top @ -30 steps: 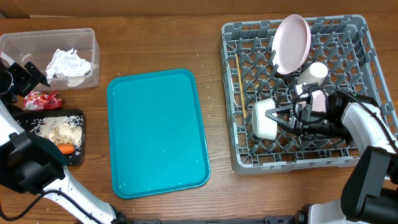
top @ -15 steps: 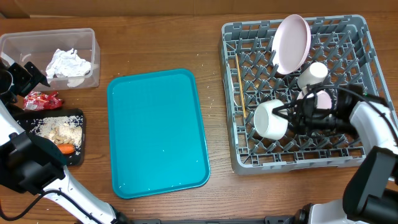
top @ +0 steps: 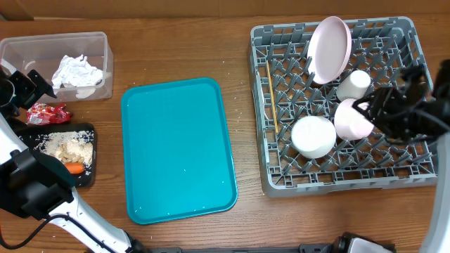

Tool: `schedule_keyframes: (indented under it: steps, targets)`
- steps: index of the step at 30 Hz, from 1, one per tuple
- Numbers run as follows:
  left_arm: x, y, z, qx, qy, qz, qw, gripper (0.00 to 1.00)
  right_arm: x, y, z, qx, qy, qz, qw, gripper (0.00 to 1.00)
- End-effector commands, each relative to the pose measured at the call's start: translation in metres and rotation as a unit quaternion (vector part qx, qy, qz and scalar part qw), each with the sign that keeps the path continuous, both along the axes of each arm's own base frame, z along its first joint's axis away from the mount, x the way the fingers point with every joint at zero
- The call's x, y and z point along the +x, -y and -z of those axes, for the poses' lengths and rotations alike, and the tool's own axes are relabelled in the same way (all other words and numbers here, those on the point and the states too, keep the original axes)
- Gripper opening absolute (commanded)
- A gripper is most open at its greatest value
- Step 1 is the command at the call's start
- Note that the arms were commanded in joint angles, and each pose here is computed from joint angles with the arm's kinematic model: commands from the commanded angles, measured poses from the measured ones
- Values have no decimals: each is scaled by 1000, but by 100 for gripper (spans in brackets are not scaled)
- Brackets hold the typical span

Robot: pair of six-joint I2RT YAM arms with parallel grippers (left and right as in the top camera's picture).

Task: Sort waste into correct bins and load items into the dishwasher rack
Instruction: 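Open the right gripper and adjust the white bowl in the rack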

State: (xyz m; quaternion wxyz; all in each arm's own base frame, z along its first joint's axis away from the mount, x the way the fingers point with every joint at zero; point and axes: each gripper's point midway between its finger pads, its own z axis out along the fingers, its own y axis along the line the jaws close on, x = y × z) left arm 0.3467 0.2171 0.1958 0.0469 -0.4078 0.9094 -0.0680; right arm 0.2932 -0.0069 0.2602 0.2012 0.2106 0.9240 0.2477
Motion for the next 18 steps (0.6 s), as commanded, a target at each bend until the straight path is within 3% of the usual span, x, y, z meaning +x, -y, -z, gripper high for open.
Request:
schedule_keyframes:
  steps: [1, 3, 5, 7, 18]
  targets:
    - [0, 1, -11, 12, 11, 13, 1000, 100, -12, -2, -12, -39, 9, 12, 999, 48]
    - [0, 1, -11, 12, 11, 13, 1000, 100, -17, -8, -9, -52, -5, 3, 999, 46]
    - [0, 1, -11, 12, 11, 13, 1000, 100, -21, -16, -1, -64, -25, -8, 998, 33]
    - [0, 1, -11, 12, 11, 13, 1000, 100, -24, -24, 9, -75, -48, -8, 996, 29]
    - [0, 1, -11, 12, 11, 13, 1000, 100, -23, -60, 75, -151, -136, -28, 979, 25]
